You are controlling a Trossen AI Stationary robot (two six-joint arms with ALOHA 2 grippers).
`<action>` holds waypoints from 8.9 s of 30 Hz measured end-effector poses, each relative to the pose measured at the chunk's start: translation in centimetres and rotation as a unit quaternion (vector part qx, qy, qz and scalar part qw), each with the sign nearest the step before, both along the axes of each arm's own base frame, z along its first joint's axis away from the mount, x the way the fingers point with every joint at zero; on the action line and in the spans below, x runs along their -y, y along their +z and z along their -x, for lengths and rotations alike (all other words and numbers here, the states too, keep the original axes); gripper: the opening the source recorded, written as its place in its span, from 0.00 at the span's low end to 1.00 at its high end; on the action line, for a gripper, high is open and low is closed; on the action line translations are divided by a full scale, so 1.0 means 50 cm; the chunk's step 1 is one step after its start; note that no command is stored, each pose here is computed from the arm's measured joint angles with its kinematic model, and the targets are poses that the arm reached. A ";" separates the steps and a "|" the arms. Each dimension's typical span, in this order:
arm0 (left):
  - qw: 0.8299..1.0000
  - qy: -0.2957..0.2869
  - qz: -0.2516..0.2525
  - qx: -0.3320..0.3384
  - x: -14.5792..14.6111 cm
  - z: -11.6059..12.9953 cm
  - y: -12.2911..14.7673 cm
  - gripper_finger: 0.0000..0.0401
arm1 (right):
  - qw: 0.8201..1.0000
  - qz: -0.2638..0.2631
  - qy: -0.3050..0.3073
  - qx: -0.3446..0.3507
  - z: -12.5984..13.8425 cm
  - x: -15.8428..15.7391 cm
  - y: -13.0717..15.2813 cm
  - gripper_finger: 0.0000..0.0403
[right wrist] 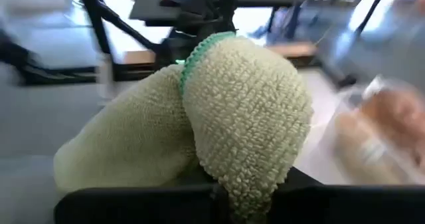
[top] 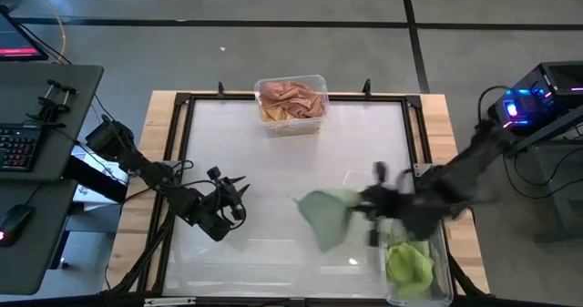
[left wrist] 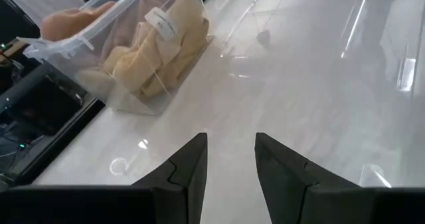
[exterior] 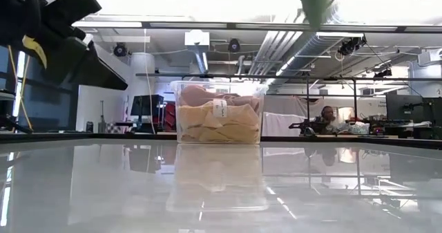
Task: Sort towels by color in basket
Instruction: Put the green towel into the bottom transparent bin, then adjust the bottom transparent bin, then return to Home Position
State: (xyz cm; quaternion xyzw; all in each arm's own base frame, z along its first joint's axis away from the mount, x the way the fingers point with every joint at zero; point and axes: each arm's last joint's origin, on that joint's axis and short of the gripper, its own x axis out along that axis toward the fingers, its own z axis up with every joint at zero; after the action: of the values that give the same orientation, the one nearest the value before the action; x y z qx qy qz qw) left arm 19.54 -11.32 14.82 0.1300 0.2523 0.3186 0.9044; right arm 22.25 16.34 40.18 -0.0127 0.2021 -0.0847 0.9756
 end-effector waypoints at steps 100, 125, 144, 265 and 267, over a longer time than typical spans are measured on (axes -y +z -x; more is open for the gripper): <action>0.999 -0.016 -0.015 0.035 -0.003 -0.014 -0.008 0.29 | 0.796 -0.250 -0.426 -0.350 0.149 0.084 -0.243 0.33; 0.999 -0.027 0.000 0.038 0.000 -0.021 -0.005 0.29 | 0.871 -0.275 -0.241 -0.328 0.092 0.057 -0.212 0.33; 0.999 -0.031 -0.004 0.038 0.001 -0.023 -0.003 0.29 | 0.848 -0.323 -0.244 -0.343 0.100 0.035 -0.245 0.33; 0.918 -0.189 0.148 0.316 -0.229 0.201 0.052 0.00 | 0.957 -0.103 0.119 0.242 0.200 0.295 -0.393 0.06; 0.918 -0.191 0.150 0.315 -0.231 0.200 0.052 0.00 | 0.954 -0.102 0.111 0.261 0.211 0.298 -0.395 0.06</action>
State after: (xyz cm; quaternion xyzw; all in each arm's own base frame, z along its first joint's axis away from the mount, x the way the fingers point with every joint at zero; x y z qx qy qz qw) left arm 9.52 0.24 17.40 -0.0684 -0.0305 0.1228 0.9896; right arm 11.68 1.43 20.46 0.0870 -0.0542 0.0449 0.9937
